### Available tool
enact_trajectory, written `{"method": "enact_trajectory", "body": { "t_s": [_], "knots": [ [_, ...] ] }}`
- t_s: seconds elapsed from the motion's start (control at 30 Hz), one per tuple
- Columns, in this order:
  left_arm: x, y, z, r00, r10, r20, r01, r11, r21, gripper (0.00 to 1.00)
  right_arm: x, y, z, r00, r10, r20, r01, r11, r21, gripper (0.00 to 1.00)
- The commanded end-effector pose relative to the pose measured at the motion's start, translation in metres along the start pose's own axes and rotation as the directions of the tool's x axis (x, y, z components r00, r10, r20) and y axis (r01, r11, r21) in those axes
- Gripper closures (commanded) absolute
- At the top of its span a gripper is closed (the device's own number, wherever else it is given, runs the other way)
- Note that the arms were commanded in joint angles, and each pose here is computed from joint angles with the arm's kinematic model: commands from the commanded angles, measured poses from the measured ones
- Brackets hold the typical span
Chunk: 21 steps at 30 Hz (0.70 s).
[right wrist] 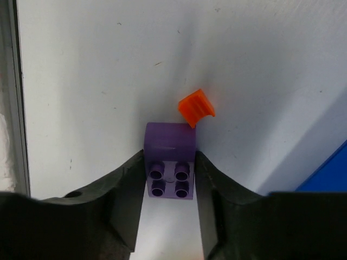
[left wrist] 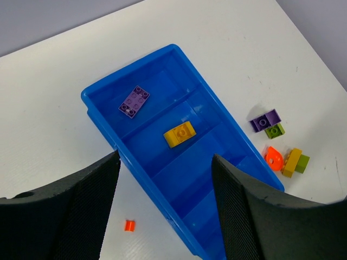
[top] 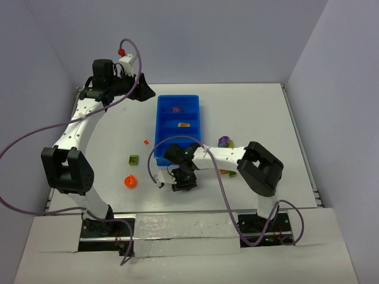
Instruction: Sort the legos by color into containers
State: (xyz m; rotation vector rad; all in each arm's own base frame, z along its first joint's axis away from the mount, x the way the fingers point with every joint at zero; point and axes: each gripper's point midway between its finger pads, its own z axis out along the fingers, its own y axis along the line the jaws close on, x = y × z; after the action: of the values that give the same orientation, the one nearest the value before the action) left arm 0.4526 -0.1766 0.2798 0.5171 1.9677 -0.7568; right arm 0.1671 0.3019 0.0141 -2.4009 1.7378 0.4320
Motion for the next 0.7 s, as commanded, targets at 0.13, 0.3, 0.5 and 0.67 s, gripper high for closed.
{"method": "enact_trajectory", "body": {
  "t_s": [0.13,0.3,0.5,0.67],
  "knots": [
    [-0.020,-0.001,-0.022,0.997,0.044,0.065,-0.042,0.999,-0.030,0.26,-0.033,0.003,-0.036,0.997,-0.039,0.067,0.036,0.998,0.043,0.99],
    [-0.018,0.002,-0.032,0.997,0.014,0.073,-0.012,1.000,-0.027,0.26,-0.071,0.001,-0.085,0.983,-0.068,0.171,0.047,0.992,0.121,1.00],
    [0.010,0.022,-0.062,0.999,-0.002,0.047,0.007,0.995,-0.099,0.26,-0.114,-0.073,-0.190,0.901,0.089,0.425,-0.216,0.941,0.262,1.00],
    [0.047,0.049,-0.090,0.996,-0.078,0.031,0.082,0.983,-0.166,0.27,-0.077,-0.184,-0.248,0.731,0.329,0.598,-0.586,0.751,0.304,1.00]
  ]
}}
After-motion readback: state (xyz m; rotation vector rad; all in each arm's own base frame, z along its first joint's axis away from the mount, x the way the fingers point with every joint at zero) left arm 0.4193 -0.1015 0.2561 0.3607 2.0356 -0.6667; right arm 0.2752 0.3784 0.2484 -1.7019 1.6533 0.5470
